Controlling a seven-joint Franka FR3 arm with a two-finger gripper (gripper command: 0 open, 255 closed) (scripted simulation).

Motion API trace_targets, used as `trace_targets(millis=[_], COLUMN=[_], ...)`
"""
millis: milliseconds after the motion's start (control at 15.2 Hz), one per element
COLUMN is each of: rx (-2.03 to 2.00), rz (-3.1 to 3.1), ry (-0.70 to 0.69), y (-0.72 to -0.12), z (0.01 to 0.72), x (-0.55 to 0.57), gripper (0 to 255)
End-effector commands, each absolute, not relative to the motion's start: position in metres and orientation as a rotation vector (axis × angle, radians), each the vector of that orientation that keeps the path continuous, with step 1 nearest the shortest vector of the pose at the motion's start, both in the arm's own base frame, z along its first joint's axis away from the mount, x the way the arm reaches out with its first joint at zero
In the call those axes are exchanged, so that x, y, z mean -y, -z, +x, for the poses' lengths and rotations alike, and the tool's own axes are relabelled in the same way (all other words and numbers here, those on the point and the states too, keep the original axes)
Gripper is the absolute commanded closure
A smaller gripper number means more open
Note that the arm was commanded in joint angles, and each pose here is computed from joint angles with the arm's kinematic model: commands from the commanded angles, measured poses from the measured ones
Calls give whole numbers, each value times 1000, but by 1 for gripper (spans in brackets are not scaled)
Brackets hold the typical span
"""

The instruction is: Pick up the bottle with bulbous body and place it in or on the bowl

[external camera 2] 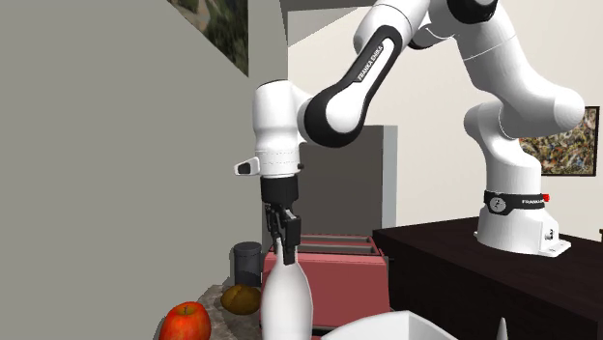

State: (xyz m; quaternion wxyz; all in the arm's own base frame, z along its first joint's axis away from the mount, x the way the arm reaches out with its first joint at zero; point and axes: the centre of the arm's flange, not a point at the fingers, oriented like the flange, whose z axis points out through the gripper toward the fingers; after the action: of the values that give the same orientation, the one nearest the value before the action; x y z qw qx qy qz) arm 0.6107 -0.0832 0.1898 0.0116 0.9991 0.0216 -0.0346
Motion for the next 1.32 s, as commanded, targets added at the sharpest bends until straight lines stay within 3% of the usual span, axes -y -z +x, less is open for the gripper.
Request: trace_targets(millis=[0, 1254], rx=[-67, -67], rz=[3116, 3116], ry=[108, 108], y=[-200, -300], z=[611, 611], x=[83, 83], gripper=[255, 255])
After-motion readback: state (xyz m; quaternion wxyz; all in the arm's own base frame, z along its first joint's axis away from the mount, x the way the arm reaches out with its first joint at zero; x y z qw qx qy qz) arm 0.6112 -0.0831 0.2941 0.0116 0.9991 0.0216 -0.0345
